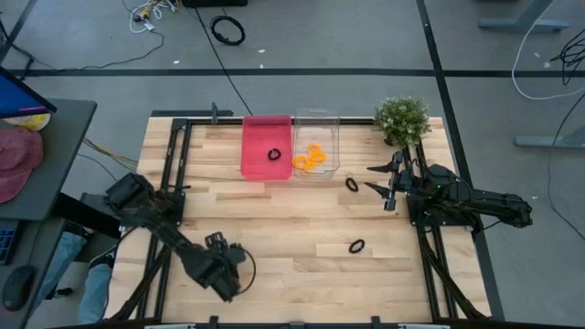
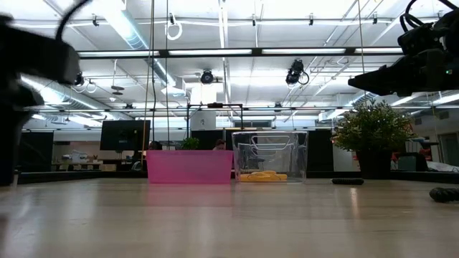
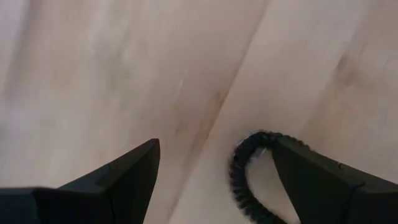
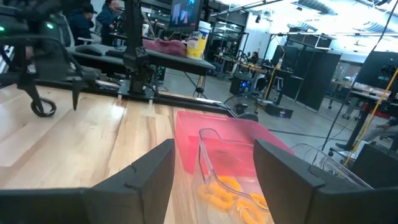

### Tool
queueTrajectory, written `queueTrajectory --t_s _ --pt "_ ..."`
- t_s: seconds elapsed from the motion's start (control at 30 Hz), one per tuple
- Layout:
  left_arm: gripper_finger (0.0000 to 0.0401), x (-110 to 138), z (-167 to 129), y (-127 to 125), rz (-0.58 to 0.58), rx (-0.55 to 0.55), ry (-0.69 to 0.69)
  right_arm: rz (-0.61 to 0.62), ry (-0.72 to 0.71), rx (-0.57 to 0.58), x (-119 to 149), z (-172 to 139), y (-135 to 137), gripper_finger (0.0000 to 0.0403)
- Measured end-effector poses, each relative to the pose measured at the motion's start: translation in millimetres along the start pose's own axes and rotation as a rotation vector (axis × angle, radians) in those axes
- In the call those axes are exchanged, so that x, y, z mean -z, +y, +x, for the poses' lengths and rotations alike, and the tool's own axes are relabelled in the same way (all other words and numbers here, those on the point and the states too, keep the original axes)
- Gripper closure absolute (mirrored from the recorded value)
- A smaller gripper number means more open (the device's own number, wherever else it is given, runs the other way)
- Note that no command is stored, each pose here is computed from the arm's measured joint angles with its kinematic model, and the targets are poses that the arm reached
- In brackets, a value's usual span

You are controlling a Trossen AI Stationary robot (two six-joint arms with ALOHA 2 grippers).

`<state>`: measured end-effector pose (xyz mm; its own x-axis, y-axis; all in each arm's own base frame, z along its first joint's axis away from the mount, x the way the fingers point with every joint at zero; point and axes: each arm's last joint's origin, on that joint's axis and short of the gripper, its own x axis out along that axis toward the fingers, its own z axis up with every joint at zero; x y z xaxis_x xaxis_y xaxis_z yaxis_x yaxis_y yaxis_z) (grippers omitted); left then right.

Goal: Sort spring keychains
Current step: Put the black spring keychain into the red bin

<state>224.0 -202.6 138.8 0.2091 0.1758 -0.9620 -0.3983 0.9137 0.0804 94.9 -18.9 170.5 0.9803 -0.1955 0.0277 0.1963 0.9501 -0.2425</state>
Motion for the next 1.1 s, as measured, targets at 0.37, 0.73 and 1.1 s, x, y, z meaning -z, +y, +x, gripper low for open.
queueTrajectory --t_s 0.37,0.73,1.1 --pt "0.0137 -6.9 8.2 3.8 -0.050 0.111 0.103 0.000 0.001 0.000 0.1 0.0 0.0 0.0182" --pt "0.0376 -30.5 -64.5 -32.2 0.351 -0.003 -0.289 0.000 0.000 0.000 0.0 0.0 0.0 0.0182" --pt "0.0383 -29.4 -121.0 -44.4 0.194 -0.406 -1.094 0.000 0.000 0.000 0.0 0.0 0.0 0.0182"
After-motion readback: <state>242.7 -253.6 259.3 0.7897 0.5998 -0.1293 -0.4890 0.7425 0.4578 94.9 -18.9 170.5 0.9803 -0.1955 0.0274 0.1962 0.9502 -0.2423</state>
